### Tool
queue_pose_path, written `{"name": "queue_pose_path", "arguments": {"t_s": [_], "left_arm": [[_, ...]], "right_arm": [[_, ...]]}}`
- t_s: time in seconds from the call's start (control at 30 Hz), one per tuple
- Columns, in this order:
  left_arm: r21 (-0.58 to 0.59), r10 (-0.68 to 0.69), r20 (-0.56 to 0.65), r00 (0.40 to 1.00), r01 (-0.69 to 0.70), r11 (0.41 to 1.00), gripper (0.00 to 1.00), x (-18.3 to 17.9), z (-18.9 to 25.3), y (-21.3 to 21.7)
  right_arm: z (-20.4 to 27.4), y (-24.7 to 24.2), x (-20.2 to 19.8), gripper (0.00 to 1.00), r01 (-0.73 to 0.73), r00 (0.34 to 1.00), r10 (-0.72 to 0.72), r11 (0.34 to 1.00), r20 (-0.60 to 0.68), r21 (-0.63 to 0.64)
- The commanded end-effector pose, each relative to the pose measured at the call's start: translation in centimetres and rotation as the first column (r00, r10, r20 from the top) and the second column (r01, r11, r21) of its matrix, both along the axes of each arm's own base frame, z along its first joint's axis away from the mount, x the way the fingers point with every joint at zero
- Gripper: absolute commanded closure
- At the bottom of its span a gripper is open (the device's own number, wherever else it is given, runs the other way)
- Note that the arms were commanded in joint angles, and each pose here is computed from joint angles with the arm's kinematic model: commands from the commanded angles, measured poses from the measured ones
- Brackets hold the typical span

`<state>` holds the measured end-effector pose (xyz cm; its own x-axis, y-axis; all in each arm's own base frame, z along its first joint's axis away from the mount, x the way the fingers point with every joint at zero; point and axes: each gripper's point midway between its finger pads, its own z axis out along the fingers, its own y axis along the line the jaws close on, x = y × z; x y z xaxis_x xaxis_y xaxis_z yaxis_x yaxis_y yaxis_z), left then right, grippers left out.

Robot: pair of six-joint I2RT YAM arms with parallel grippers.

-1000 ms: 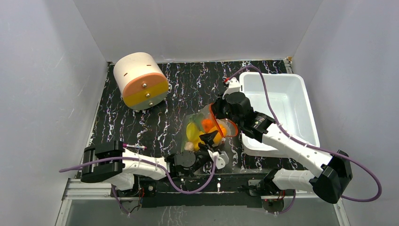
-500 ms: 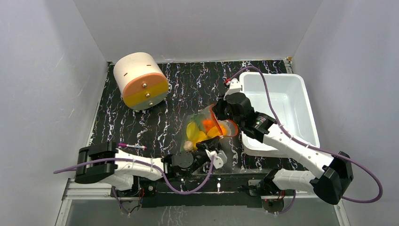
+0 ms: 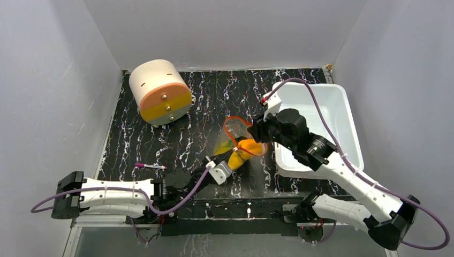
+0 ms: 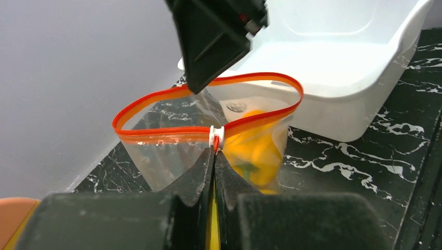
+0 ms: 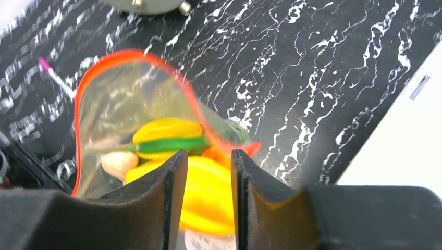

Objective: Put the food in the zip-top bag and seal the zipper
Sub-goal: Zip the zipper food storage bag at the center of the board.

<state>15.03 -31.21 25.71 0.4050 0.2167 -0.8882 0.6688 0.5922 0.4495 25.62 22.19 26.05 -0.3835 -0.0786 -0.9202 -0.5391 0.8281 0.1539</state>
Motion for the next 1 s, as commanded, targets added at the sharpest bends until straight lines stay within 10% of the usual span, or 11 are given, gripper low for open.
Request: {"name": "queue_pose_path", "arguments": {"t_s": [0.0, 0.27, 0.57, 0.97], "left_arm": [[-0.063, -0.048, -0.062, 0.997, 0.044, 0.997, 1.0, -0.6, 1.1, 0.5], [-0.037, -0.088, -0.089, 0.992, 0.085, 0.996, 1.0, -1.2, 1.6, 0.9], [-0.025, -0.079, -0.101, 0.992, 0.076, 0.997, 1.0, -1.2, 1.4, 1.5], [-0.024, -0.098, -0.132, 0.986, 0.095, 0.995, 1.0, -1.7, 1.1, 1.9]], "right_arm": [[3.7, -0.8, -3.0, 0.61, -0.21, 0.96, 0.229, 0.969, 0.159, -0.129], [7.2, 0.9, -9.9, 0.39, -0.602, 0.604, 0.709, 0.706, 0.365, -0.373], [6.4, 3.9, -12.3, 0.53, -0.739, 0.325, 0.829, 0.523, 0.456, -0.425], [3.5, 5.4, -10.9, 0.52, -0.732, 0.206, 0.903, 0.397, 0.376, -0.553]]}}
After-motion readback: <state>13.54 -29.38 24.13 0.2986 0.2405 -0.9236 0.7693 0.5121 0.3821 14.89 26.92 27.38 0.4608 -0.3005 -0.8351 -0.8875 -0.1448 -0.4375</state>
